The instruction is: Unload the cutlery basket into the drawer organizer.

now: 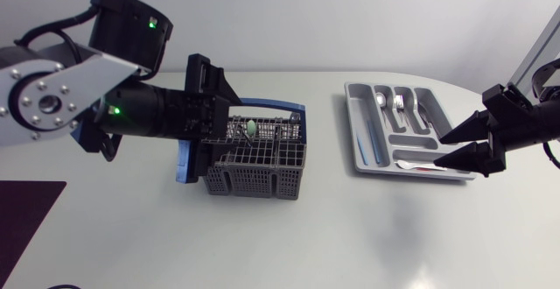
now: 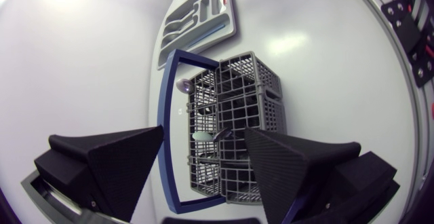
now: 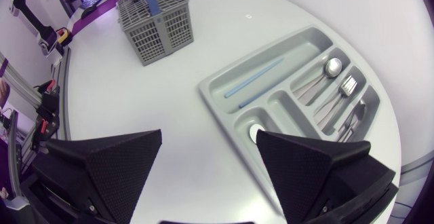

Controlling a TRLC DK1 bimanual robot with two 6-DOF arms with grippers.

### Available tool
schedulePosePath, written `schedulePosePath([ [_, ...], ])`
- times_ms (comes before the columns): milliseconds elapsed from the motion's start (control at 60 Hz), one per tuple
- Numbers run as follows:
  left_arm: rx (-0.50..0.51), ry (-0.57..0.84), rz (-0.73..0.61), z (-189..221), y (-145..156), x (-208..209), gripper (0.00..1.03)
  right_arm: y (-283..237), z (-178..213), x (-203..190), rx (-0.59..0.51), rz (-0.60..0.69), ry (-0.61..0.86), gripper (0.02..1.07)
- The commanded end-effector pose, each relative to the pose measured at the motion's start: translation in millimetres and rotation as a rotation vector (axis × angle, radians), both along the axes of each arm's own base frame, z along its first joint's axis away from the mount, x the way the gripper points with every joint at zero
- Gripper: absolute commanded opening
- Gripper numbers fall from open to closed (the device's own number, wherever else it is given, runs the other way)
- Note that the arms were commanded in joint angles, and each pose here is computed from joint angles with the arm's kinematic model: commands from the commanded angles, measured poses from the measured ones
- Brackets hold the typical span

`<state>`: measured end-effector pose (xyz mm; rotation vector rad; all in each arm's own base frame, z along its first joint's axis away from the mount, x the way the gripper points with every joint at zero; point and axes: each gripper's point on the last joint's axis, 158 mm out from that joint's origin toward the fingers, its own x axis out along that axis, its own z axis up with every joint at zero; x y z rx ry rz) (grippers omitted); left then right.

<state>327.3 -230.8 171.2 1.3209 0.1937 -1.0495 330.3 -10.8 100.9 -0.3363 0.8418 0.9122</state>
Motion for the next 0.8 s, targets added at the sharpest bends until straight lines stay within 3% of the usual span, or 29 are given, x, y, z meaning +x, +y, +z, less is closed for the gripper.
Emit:
schedulePosePath([
  [0, 0.086, -0.070, -0.059, -20, 9, 0, 0.96, 25, 2, -25, 0.002, 0.061, -0.014, 1.03],
  [350, 0.240, -0.131, -0.150, -39, 14, 4, 0.91, 92, 11, -88, -0.013, 0.183, -0.063, 1.03],
  [633, 0.335, -0.151, -0.222, -54, 5, 6, 0.77, 102, 11, -97, -0.011, 0.201, -0.061, 1.03],
  [783, 0.394, -0.166, -0.248, -60, 0, 13, 0.75, 104, 11, -101, -0.010, 0.202, -0.062, 1.03],
])
